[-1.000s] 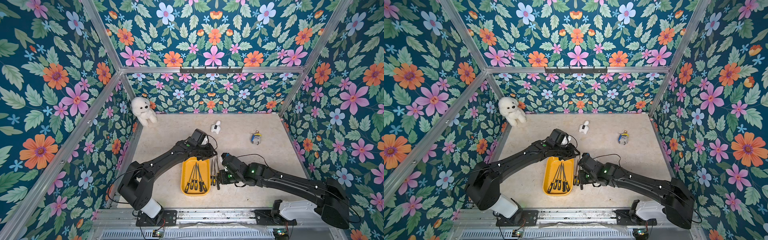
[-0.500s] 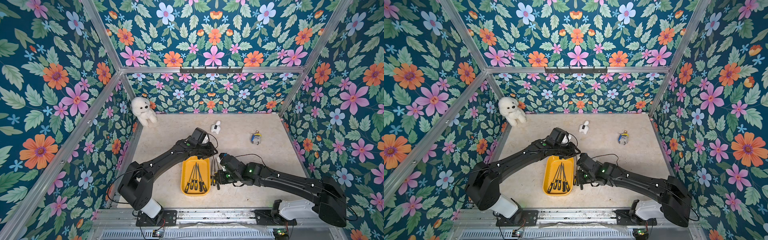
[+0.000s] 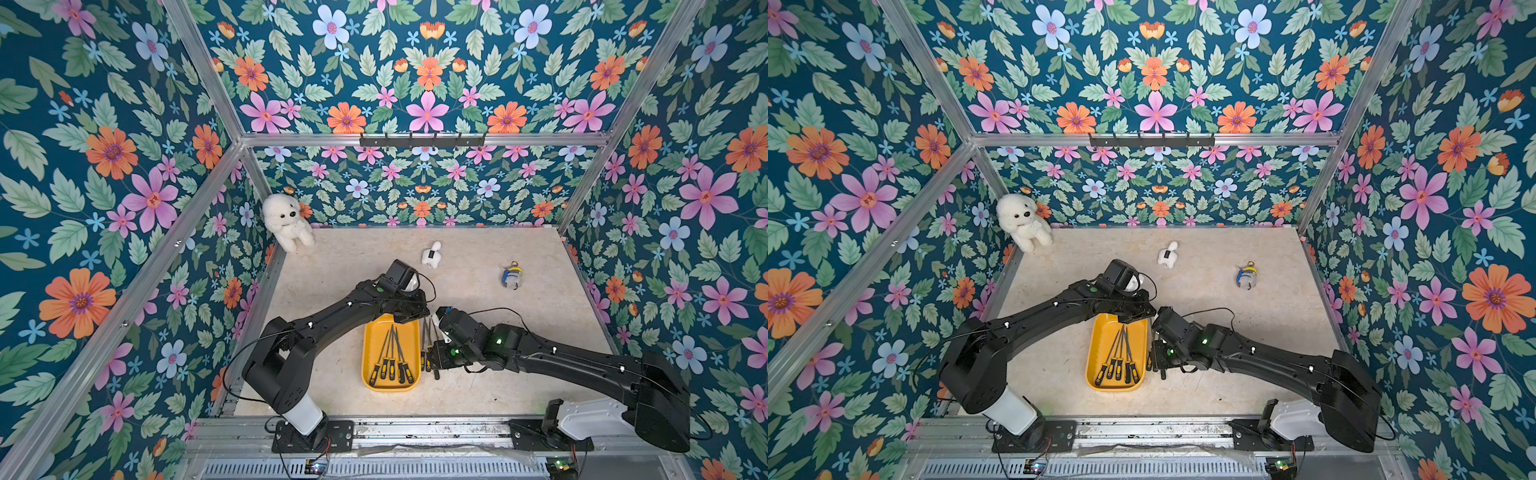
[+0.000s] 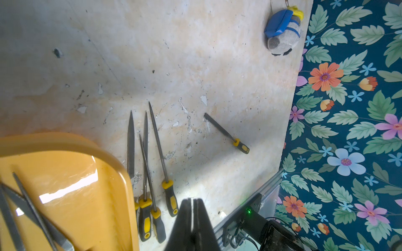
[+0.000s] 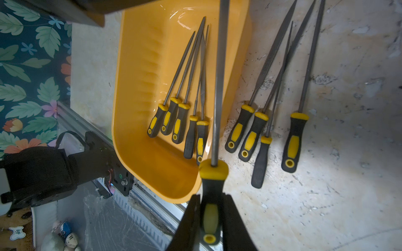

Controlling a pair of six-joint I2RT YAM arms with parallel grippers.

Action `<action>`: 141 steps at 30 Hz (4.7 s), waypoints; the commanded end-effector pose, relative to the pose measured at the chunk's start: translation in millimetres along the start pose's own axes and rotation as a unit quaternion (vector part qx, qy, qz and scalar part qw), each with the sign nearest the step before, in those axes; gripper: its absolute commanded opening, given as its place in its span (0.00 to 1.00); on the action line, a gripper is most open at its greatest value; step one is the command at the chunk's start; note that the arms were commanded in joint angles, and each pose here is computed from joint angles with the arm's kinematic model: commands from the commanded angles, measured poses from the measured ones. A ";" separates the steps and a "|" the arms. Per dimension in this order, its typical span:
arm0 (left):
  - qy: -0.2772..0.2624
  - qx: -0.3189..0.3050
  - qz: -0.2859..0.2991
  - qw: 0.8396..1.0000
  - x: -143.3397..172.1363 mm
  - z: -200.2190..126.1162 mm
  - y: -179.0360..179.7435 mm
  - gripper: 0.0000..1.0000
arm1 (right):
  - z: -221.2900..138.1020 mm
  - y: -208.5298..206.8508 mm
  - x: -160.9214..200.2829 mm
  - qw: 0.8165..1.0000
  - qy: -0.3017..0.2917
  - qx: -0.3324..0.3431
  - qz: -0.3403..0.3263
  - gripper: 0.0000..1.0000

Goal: Put the file tool into the storage box
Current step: Pick up the file tool from the center of the board, then place the file tool in the storage box, then pick up the file tool from the center of the board, then place the file tool in the storage box.

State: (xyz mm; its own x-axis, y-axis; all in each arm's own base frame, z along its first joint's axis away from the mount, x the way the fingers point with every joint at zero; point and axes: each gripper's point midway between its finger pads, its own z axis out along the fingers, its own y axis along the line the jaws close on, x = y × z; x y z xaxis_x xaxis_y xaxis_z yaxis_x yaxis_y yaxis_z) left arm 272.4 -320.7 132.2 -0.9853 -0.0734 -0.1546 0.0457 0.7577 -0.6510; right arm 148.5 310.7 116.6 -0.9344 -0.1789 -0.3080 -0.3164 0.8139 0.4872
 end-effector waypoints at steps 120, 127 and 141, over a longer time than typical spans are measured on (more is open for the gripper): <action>-0.044 -0.147 0.039 0.987 -16.3 -71.6 86.0 0.00 | -27.0 -21.8 -39.3 0.997 -0.057 -0.007 0.056 0.71; -0.019 -0.172 0.035 0.984 0.3 -49.9 117.1 0.00 | 3.5 -54.6 -9.6 0.994 0.020 0.042 0.097 0.71; 0.009 -0.193 0.025 0.981 26.5 -24.8 146.8 0.00 | 43.5 -67.6 8.4 0.989 0.091 0.072 0.092 0.64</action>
State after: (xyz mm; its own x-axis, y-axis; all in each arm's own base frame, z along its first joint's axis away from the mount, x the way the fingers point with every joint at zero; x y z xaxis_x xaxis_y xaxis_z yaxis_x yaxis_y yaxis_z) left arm 246.3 -194.7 54.4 -0.9887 -0.0096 -0.1497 0.0386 0.9479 -0.3161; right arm 171.3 276.0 46.7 -0.9942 -0.0775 -0.0749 -0.1011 0.9110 0.3998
